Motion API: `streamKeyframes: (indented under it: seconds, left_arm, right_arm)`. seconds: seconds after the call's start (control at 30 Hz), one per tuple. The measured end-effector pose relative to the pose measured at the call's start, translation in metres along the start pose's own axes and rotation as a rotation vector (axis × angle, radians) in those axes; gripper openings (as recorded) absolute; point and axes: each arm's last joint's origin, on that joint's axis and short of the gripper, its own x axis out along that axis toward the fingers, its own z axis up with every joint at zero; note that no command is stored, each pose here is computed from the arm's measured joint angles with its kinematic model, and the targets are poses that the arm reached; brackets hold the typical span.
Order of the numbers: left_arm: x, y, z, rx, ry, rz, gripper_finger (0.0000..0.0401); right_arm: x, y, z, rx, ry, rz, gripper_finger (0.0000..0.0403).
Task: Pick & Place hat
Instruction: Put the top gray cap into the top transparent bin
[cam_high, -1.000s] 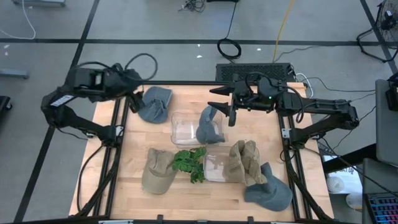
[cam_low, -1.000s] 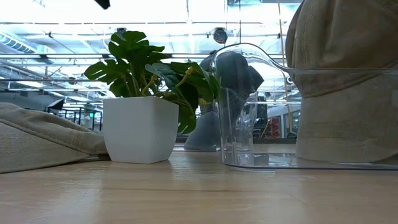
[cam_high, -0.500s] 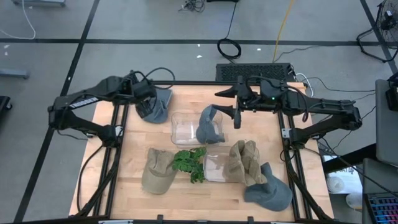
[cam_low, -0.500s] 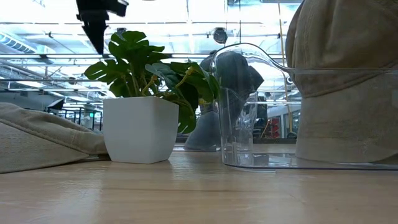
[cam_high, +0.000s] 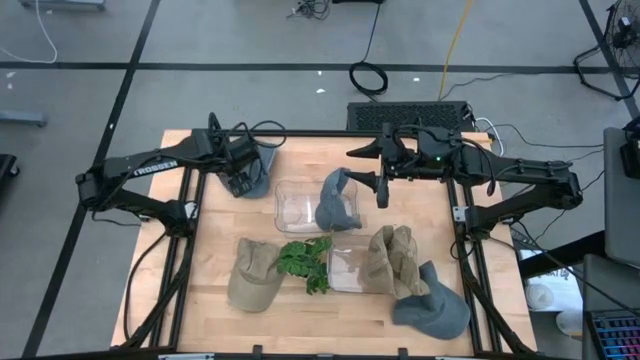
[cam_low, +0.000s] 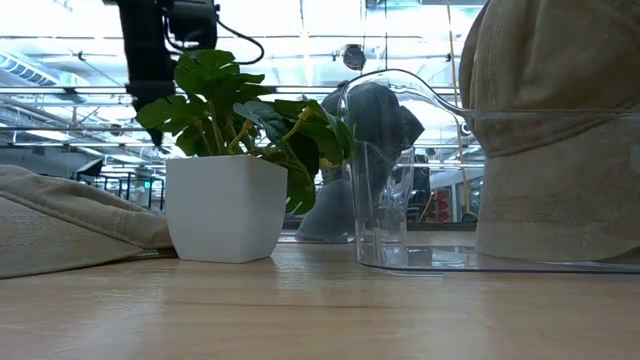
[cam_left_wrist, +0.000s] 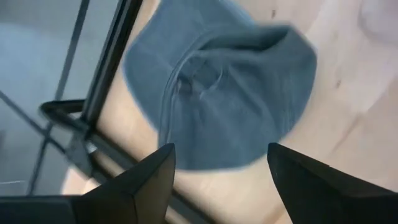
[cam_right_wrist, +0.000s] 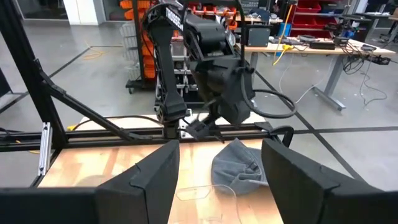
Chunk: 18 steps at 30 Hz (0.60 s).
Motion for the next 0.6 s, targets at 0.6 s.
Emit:
streamKeyframes:
  seconds: [0.6]
  left_arm:
    - [0.049,0.026,0.046,-0.594,-0.235,-0.204,0.0267]
  right_arm:
    - [0.0,0.0,-0.005,0.03,0.052,0.0,0.0217]
